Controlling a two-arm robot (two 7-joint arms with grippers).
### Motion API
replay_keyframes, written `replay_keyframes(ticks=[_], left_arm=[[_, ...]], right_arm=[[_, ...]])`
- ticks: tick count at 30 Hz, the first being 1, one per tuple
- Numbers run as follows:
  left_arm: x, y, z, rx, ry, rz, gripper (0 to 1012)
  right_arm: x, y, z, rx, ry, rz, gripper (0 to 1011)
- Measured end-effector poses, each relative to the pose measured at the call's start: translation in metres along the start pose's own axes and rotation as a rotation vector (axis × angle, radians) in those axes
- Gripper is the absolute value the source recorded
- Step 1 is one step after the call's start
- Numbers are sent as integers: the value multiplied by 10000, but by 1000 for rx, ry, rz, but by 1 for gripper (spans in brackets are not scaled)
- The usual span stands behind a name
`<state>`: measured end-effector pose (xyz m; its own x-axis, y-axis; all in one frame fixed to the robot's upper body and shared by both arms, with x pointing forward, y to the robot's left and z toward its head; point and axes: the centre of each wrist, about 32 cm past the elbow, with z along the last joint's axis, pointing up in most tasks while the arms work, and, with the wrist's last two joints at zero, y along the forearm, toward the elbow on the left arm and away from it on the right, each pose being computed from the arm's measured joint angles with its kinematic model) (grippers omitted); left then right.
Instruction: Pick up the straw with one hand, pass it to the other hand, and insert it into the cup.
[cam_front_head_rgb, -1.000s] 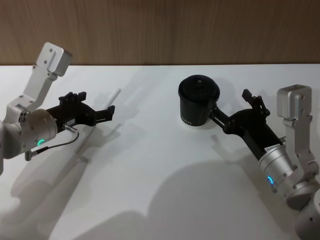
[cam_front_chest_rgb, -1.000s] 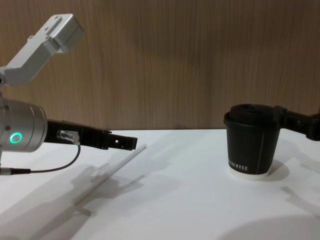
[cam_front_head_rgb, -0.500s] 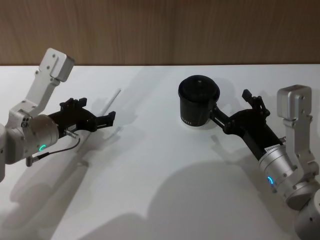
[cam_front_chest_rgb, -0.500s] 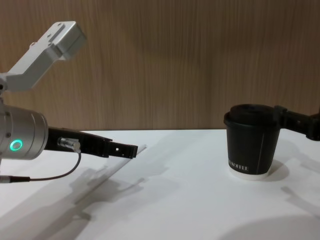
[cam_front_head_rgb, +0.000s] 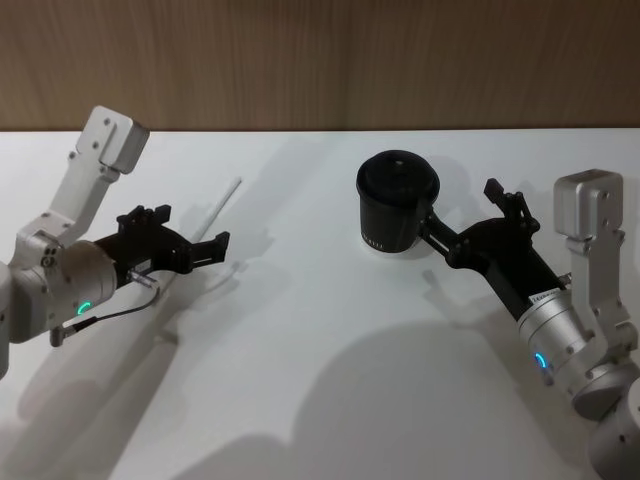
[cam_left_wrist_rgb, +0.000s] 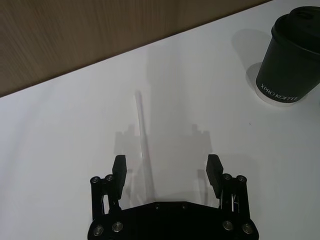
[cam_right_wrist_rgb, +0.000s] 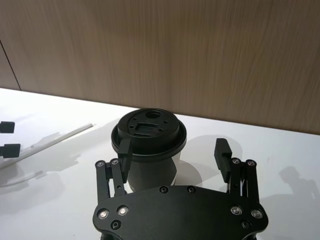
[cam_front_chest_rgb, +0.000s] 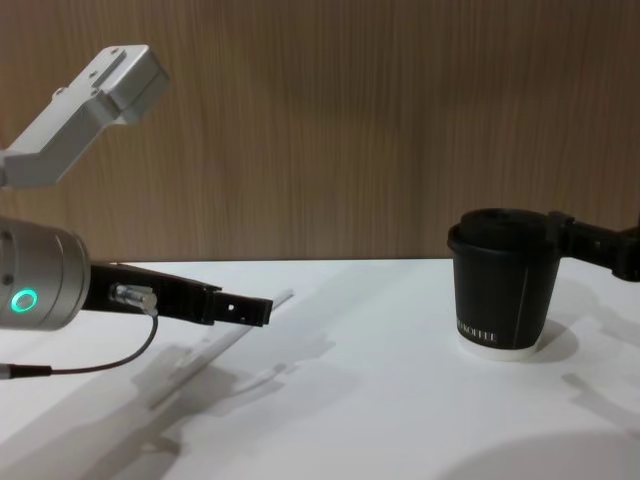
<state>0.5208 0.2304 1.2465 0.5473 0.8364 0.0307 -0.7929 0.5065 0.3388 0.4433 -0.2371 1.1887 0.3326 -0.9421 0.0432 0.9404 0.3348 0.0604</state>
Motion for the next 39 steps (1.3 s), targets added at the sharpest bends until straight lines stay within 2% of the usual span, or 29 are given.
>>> replay_keyframes(ticks=[16, 39], left_arm=[[-31, 88, -57, 23, 8, 21, 1003], [-48, 80, -180, 56, 30, 15, 1003]], right_arm=[[0, 0, 0, 0, 0, 0, 1001], [0, 0, 0, 0, 0, 0, 1001]])
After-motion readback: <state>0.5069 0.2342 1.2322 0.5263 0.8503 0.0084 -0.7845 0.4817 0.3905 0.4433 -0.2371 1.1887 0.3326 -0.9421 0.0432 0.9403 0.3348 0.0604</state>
